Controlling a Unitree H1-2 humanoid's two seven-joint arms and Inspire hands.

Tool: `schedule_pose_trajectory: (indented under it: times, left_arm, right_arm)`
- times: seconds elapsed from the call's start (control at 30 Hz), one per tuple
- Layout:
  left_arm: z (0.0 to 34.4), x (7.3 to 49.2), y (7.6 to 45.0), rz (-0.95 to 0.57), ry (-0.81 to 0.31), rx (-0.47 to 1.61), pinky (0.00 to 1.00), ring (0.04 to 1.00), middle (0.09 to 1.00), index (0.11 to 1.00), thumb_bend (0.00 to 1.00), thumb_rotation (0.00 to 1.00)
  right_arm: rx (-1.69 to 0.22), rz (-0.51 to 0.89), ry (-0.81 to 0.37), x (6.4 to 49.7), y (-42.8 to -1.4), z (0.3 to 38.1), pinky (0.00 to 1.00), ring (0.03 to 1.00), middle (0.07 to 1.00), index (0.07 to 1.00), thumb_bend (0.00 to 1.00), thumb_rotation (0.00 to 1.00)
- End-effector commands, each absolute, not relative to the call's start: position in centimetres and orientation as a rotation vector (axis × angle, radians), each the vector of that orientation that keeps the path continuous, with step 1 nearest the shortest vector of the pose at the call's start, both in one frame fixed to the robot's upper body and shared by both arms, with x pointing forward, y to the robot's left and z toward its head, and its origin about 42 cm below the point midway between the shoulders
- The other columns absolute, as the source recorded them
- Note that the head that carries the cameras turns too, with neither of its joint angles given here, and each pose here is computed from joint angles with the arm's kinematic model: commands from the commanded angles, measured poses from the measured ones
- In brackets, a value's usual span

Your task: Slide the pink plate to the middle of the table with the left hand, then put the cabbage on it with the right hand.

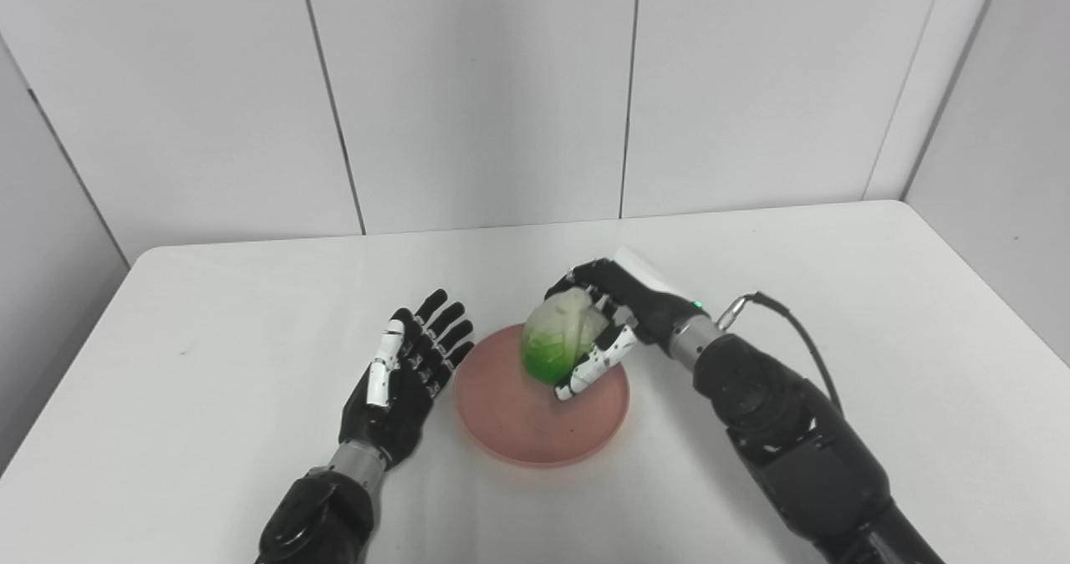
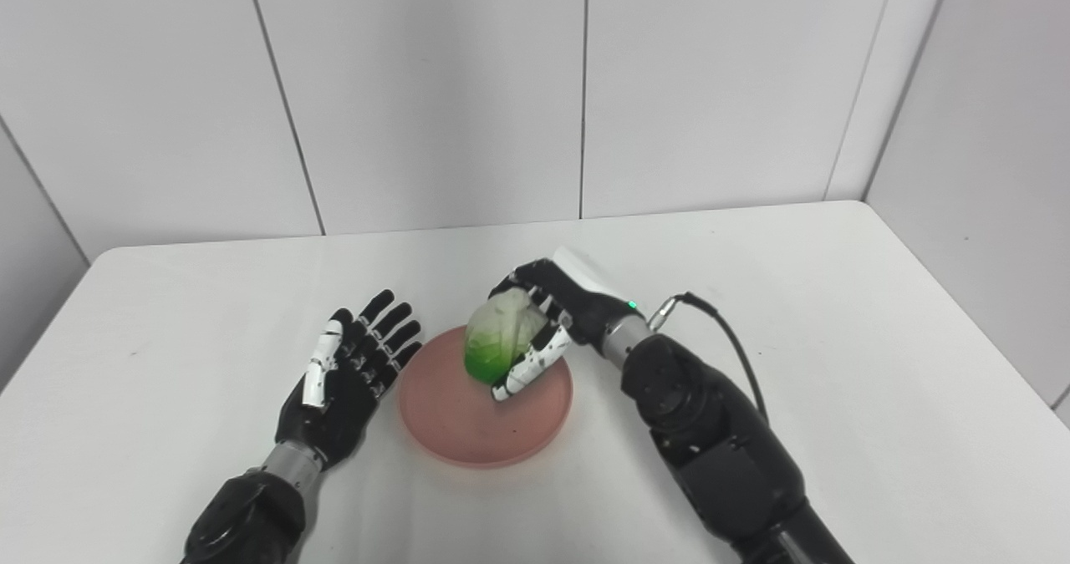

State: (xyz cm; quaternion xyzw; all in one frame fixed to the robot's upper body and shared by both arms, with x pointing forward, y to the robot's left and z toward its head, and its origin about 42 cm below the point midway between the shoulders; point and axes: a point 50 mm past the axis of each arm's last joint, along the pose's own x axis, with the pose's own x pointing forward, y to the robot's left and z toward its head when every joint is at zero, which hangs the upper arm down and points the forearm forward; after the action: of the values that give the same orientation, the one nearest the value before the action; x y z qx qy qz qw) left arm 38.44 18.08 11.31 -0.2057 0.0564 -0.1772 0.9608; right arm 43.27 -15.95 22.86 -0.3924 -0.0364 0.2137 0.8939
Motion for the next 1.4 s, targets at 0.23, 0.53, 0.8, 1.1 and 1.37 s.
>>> schedule_pose_trajectory:
  times: [0.23,0.53,0.8,1.1,1.37]
  left_arm:
    - [7.8,36.8,17.6,-0.341,0.313,-0.396,0.93,0.93,0.937,0.929,0.36,1.0]
    - [7.9,36.9,17.7,-0.34,0.313,-0.398,0.92,0.929,0.936,0.923,0.38,1.0]
    - [8.0,36.9,17.7,-0.347,0.311,-0.392,0.93,0.929,0.934,0.922,0.37,1.0]
    - [8.1,37.0,17.7,-0.35,0.308,-0.397,0.94,0.93,0.934,0.927,0.37,1.0]
    - [8.0,37.1,17.8,-0.348,0.311,-0.402,0.93,0.924,0.929,0.924,0.37,1.0]
  right_arm:
    - [-0.797,0.485,-0.207,44.5,-12.7,23.8,0.37,0.423,0.454,0.518,0.53,0.0]
    - [-0.825,0.503,-0.224,44.6,-11.8,22.8,0.36,0.409,0.444,0.522,0.53,0.0]
    - [-0.859,0.516,-0.282,44.2,-12.1,21.8,0.37,0.408,0.432,0.518,0.53,0.0]
    - [-0.875,0.5,-0.348,43.4,-13.0,20.9,0.44,0.459,0.455,0.517,0.53,0.0]
    - [-0.913,0.542,-0.437,42.9,-13.8,21.2,0.62,0.658,0.687,0.699,0.84,0.18]
